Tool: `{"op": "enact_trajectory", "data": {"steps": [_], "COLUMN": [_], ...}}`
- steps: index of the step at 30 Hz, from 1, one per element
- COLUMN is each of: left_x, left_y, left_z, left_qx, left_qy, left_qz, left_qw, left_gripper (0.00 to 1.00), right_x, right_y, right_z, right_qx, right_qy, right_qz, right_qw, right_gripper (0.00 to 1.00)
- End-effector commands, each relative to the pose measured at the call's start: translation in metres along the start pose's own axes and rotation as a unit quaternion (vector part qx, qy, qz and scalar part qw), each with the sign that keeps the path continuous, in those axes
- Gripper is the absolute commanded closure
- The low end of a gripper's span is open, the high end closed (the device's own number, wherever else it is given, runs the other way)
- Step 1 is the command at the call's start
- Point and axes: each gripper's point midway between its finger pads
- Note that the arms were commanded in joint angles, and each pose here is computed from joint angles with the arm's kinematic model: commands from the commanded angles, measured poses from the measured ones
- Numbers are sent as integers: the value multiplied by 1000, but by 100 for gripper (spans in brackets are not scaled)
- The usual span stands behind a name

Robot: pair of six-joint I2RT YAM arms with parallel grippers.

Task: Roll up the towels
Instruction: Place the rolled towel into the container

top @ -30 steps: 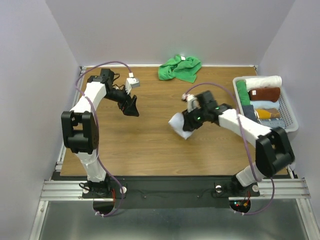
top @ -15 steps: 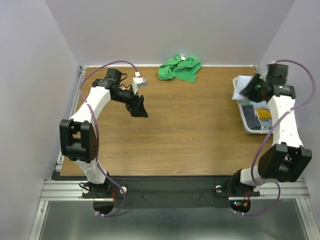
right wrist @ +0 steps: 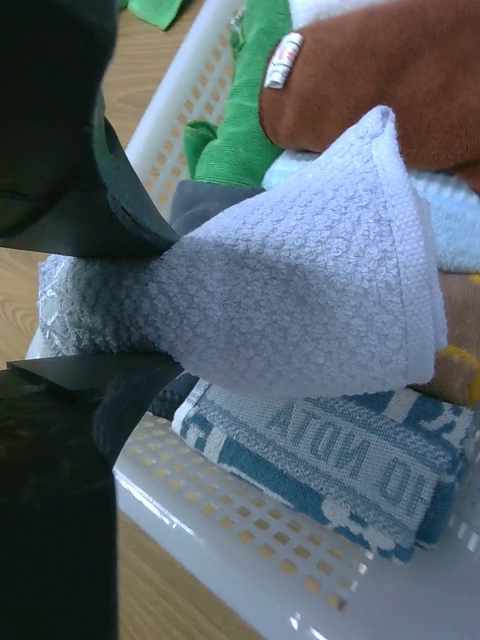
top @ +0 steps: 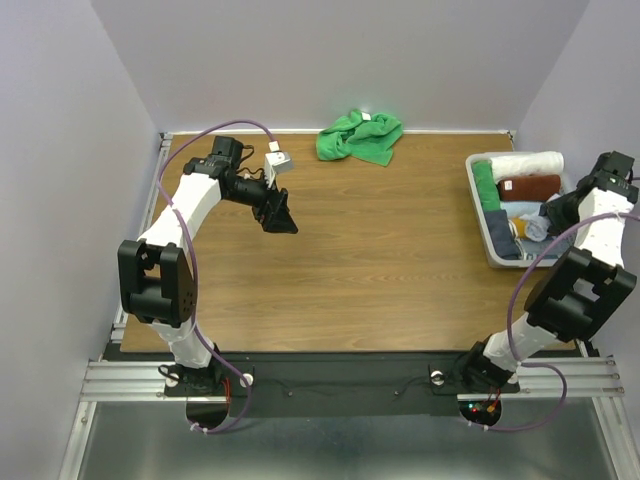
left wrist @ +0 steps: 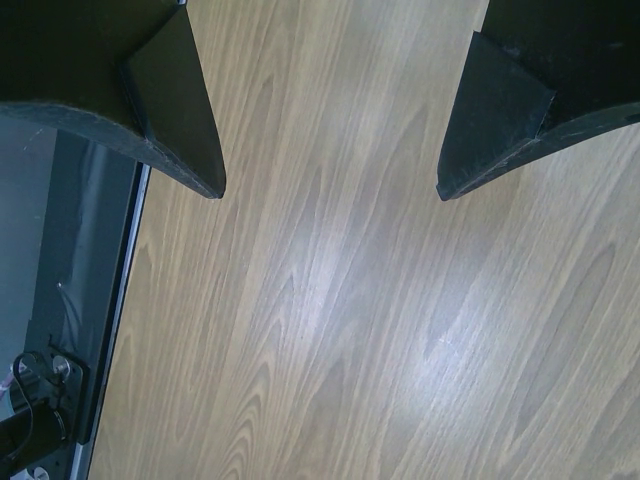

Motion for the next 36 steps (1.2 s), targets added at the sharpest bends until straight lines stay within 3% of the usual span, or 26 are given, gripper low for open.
{"op": "enact_trajectory", "data": {"steps": [1,9,21,25,29,31,34,35,36], "left_x": [-4,2,8,11,14,15,15,15,15], "left_y": [5,4,1,0,0,0,0,0,0], "left_z": [-15,-13,-9,-10,-9,-9,-10,-10,-10], "left_qx": [10,7,7,8,9,9,8,8,8], "left_qy": [-12,-7,-3,0,2,3,1,2,0], "left_qz": [-11,-5,2,4,7,8,8,8,8], "left_qw": [1000,1000,1000,1000,1000,1000,1000,1000,1000], "left_gripper": [1,1,1,1,1,1,1,1,1], "right_x": [-27,-31,-32,-30,-31,-28,-27,-27,-28], "right_y": [-5,-31,-71,-76,-79,-80,-77,-77,-75], "right_z": [3,9,6,13,13,20,27,28,29], "right_qx": [13,7,21,2,-1,-19,-37,-40,-42], "right_qy": [-58,-117,-142,-148,-157,-162,-162,-162,-160], "right_qz": [-40,-39,-33,-30,-34,-24,-17,-17,-18], "right_qw": [997,992,989,989,987,986,986,986,986], "right_gripper": [99,99,99,87,82,72,40,40,32]}}
Point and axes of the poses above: each gripper's point midway between its finger pads, its own y axis back along the fingers, its own z axis along the line the jaws close on, x = y × z, and after that the axes turned 13 degrees about y, right-handed
